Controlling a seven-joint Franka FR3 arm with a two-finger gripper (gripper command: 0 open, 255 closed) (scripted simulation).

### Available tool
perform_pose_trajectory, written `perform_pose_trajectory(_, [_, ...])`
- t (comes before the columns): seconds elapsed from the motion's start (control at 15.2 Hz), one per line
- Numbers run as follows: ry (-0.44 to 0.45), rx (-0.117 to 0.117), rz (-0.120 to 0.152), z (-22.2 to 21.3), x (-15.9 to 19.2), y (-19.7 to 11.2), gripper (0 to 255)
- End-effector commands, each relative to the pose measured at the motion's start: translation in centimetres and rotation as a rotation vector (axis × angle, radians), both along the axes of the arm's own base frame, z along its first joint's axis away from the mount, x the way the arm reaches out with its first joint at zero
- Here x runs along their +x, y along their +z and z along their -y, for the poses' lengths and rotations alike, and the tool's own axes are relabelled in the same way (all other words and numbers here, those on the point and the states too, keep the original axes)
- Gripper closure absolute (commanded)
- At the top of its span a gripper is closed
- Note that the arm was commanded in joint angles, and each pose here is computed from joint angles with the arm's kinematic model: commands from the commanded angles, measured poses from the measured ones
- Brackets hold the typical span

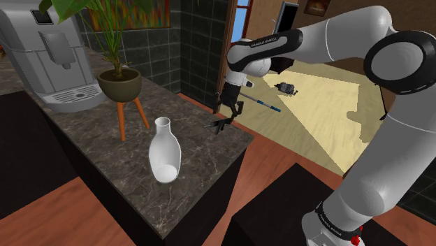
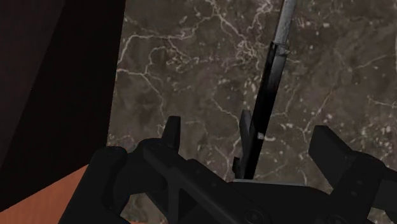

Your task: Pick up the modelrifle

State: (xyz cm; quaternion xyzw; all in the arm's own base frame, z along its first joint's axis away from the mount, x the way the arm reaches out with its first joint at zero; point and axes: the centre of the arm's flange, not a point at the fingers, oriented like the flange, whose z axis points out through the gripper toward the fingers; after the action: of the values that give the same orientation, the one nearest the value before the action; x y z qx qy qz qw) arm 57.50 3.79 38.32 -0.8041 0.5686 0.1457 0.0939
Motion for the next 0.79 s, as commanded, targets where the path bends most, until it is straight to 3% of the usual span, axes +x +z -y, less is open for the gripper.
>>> perform_pose_trajectory(0.0, [-0.094, 0.000, -0.018, 1.0, 1.7, -1.3, 0])
perform_pose_trajectory(0.59, [-0.094, 0.000, -0.018, 1.0, 1.7, -5.3, 0])
perform_pose_trajectory(0.66, [-0.094, 0.000, -0.018, 1.1, 1.7, -5.3, 255])
perform_pose_trajectory(0.73, [-0.094, 0.000, -0.018, 1.1, 1.7, -5.3, 255])
